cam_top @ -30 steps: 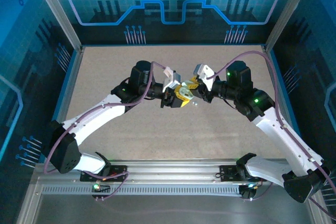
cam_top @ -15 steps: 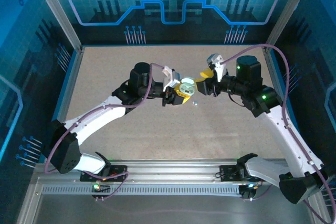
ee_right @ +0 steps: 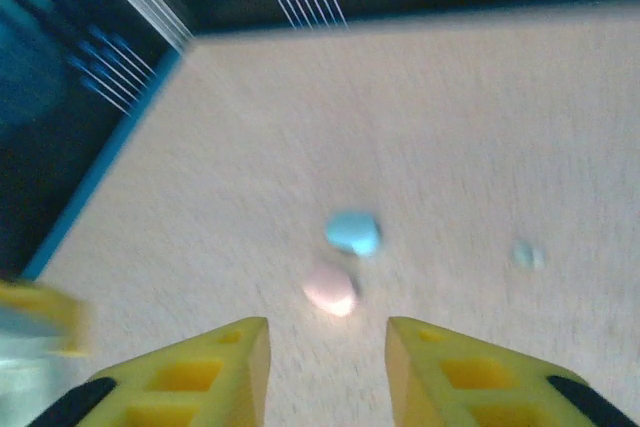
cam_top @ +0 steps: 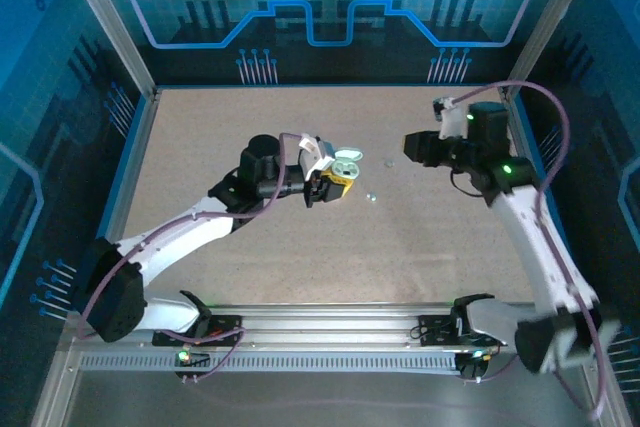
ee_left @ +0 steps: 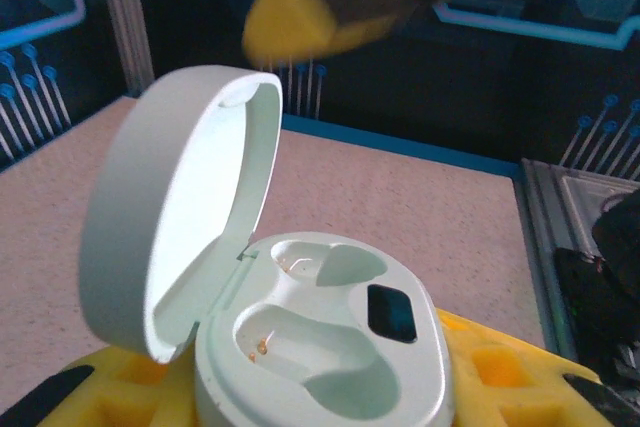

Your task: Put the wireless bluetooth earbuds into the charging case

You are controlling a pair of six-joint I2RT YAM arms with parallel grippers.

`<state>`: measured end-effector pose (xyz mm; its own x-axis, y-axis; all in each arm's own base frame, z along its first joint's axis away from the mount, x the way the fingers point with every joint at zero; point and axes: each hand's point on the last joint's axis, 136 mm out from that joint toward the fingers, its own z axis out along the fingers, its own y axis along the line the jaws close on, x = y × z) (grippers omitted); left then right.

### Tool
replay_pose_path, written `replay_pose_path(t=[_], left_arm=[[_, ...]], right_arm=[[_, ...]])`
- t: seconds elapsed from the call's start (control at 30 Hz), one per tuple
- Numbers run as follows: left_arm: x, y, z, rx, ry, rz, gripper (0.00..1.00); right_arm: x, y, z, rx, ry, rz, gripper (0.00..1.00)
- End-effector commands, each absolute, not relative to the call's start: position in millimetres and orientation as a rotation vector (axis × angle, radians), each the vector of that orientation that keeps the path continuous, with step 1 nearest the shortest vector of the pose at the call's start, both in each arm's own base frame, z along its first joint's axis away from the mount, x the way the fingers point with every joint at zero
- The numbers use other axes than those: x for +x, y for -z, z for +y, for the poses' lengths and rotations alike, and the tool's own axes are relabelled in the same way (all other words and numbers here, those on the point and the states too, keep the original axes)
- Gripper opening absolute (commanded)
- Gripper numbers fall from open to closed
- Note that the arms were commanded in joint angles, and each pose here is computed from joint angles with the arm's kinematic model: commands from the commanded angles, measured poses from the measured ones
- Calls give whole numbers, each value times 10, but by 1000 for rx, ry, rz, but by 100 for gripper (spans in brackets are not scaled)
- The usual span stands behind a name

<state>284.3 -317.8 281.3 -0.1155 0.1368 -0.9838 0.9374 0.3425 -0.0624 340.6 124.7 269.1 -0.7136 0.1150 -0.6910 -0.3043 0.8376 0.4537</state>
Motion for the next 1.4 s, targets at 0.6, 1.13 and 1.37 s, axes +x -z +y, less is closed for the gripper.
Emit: replay_pose_path(t=[0.6,1.13,1.37], left_arm=[[2744,-3162,-3021,963,862,1427,27],[2719,-3165,-3036,976,882,1426,27],[2714,-3188,-3047,977,892,1422,27]], right_arm=[[4367,-638,1308,-230,-369,2847,39],[4730,-314,1390,-601,-198,2872,40],[4735,-251,1327,-675,-141,2888,40]])
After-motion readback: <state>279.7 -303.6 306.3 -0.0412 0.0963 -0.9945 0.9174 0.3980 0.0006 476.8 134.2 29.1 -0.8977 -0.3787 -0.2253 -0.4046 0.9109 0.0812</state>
